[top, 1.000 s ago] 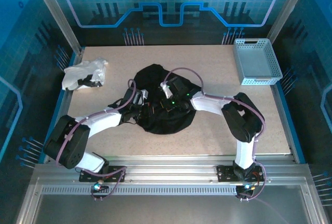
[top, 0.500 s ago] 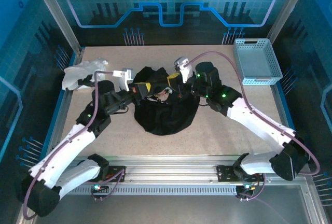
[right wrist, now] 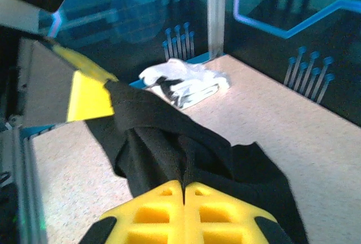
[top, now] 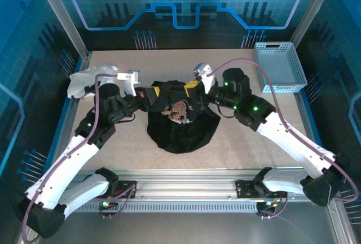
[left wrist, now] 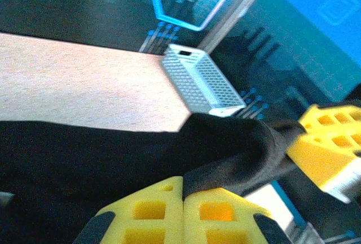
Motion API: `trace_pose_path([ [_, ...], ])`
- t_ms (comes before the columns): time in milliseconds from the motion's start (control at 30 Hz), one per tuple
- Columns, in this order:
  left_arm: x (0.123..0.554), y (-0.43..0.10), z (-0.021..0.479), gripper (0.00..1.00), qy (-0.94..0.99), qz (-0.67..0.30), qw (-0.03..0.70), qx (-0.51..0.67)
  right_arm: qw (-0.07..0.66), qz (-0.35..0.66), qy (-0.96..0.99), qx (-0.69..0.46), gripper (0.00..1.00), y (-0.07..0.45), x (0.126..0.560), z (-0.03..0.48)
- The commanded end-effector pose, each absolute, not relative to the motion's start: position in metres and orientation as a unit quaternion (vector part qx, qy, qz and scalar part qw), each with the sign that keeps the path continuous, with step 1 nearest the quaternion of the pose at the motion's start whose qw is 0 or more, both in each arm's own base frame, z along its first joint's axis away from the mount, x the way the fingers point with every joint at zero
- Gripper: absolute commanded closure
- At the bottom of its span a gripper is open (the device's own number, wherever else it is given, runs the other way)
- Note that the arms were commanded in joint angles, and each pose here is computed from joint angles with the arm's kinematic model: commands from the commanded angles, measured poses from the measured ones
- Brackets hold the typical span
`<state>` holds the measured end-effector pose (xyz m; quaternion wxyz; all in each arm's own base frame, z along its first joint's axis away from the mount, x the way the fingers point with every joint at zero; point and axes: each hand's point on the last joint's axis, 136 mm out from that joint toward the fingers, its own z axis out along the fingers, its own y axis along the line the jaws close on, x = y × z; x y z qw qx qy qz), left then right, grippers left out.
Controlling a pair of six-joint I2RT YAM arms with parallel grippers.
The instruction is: Fold the inside-out t-shirt
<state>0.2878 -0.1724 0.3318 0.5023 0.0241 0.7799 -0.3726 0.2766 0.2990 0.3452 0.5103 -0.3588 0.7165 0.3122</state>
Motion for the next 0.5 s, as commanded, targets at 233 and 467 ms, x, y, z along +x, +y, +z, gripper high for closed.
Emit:
trace_pose_path([
  [233, 0.266, -0.061, 0.300, 1.00, 0.808, -0.209, 0.535, -0.131, 0.370, 0.292, 0.787, -0.398, 0.61, 0.334, 0.279, 0.245],
  [467, 0.261, -0.066, 0.292, 1.00, 0.814, -0.223, 0.521, -0.125, 0.321, 0.198, 0.847, -0.374, 0.43, 0.301, 0.293, 0.155],
])
